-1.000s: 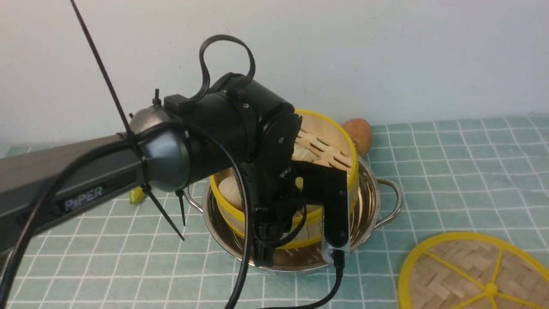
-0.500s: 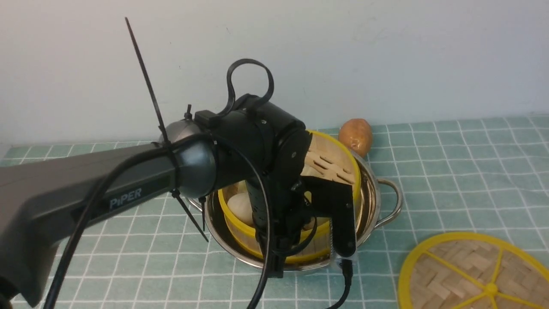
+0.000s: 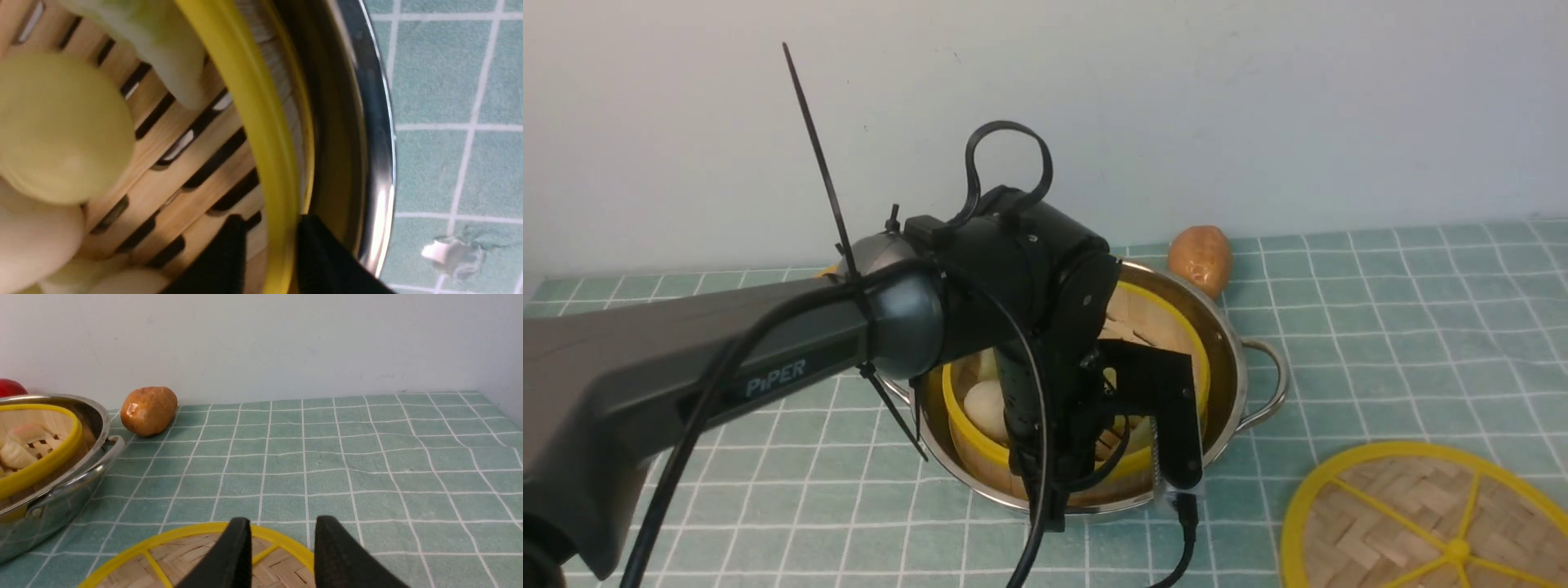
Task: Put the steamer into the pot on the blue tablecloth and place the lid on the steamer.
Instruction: 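Place the bamboo steamer basket with dumplings into the steel pot with the left gripper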
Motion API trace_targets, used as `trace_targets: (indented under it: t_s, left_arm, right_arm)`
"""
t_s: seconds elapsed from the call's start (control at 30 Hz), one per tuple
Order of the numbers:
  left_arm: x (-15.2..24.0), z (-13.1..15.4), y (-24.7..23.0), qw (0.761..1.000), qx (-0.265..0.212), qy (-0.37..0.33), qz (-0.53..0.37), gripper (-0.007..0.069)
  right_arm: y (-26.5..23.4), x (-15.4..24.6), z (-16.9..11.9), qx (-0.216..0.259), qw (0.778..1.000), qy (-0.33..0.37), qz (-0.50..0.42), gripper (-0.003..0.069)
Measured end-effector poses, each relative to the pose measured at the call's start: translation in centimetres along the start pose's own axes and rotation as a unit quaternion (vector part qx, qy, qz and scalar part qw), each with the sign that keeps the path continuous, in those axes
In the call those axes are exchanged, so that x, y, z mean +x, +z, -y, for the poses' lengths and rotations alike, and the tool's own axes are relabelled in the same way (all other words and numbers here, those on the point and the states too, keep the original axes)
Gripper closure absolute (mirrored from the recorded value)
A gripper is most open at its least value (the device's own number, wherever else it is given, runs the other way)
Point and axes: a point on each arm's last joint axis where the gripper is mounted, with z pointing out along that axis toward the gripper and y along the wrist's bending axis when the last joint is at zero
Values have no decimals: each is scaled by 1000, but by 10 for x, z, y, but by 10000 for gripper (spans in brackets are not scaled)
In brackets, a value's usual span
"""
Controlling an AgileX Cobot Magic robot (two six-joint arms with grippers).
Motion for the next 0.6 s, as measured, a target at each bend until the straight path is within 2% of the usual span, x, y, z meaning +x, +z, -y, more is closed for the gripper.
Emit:
trace_targets:
  t_s: [0.03, 0.1, 0.13, 0.17, 0.27, 0.33, 0.43, 0.6]
  left_arm:
    - [0, -1, -1, 1000, -4, 0, -1, 341]
    - [0, -2, -2, 1000, -6, -2, -1, 275]
    - [0, -2, -2, 1000, -6, -2, -1, 268]
    - [0, -2, -3, 1000, -8, -5, -1, 217]
    - [1, -3, -10, 1000, -18, -16, 1, 147]
    - [2, -5, -17, 999, -27, -23, 5, 130]
    - [5, -11, -42, 997, -68, -38, 10, 112]
    - [22, -21, -109, 981, -169, -96, 16, 110]
  right_arm:
    - [0, 0, 0, 0, 1000, 0, 0, 419]
    - [0, 0, 0, 0, 1000, 0, 0, 419]
    - [0, 0, 0, 0, 1000, 0, 0, 419]
    - [0, 0, 0, 0, 1000, 0, 0, 419]
    - [0, 0, 0, 0, 1000, 0, 0, 419]
    - [0, 0, 0, 0, 1000, 0, 0, 419]
    - [0, 0, 0, 0, 1000, 0, 0, 419]
    - [0, 0, 0, 0, 1000, 0, 0, 419]
